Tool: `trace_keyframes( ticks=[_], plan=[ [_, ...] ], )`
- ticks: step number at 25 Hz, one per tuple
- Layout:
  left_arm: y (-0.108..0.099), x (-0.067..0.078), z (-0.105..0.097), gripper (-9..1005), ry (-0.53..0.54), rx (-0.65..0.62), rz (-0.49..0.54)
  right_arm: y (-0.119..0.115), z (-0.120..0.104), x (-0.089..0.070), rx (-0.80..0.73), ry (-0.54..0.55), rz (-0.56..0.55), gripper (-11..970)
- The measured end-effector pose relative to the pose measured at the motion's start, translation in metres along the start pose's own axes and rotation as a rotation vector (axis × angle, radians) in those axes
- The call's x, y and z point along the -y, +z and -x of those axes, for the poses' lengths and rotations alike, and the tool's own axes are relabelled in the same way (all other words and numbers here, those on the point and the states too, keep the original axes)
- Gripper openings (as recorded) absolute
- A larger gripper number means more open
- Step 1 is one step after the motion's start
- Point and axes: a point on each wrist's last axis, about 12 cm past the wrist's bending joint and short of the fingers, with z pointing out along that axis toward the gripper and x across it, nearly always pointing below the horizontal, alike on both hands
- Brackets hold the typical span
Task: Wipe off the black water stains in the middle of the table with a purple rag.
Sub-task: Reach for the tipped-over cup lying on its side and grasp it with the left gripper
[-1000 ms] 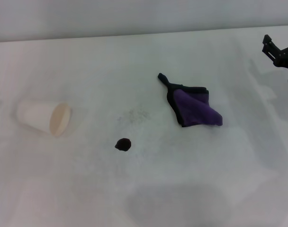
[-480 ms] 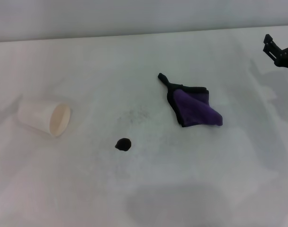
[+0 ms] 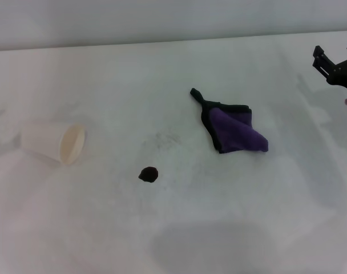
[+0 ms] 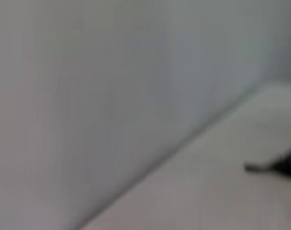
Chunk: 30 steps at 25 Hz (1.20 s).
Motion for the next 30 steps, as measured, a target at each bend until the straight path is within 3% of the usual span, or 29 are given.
trace_keyframes(
  ticks=[6, 12, 16, 21, 25, 30],
  plan=[
    [0.010, -0.003, 0.017, 862, 0.174, -0.156, -0.057, -0.002, -0.003, -0.001, -0.010, -0.004, 0.007, 843],
    [0.034, 0.001, 0.038, 861, 0.319, -0.268, -0.108, -0.006, -0.006, 0.000, -0.021, 0.001, 0.007, 844],
    [0.057, 0.012, 0.049, 861, 0.459, -0.416, -0.190, -0.008, -0.008, 0.000, -0.026, 0.032, 0.003, 844],
    [0.088, 0.028, 0.054, 861, 0.560, -0.573, -0.256, -0.010, -0.009, 0.002, -0.029, 0.040, -0.004, 843],
    [0.108, 0.036, 0.055, 861, 0.641, -0.660, -0.231, -0.010, -0.009, 0.002, -0.029, 0.052, -0.005, 842],
    [0.119, 0.041, 0.060, 860, 0.729, -0.669, -0.211, -0.012, -0.010, 0.004, -0.031, 0.063, -0.016, 842]
  ],
)
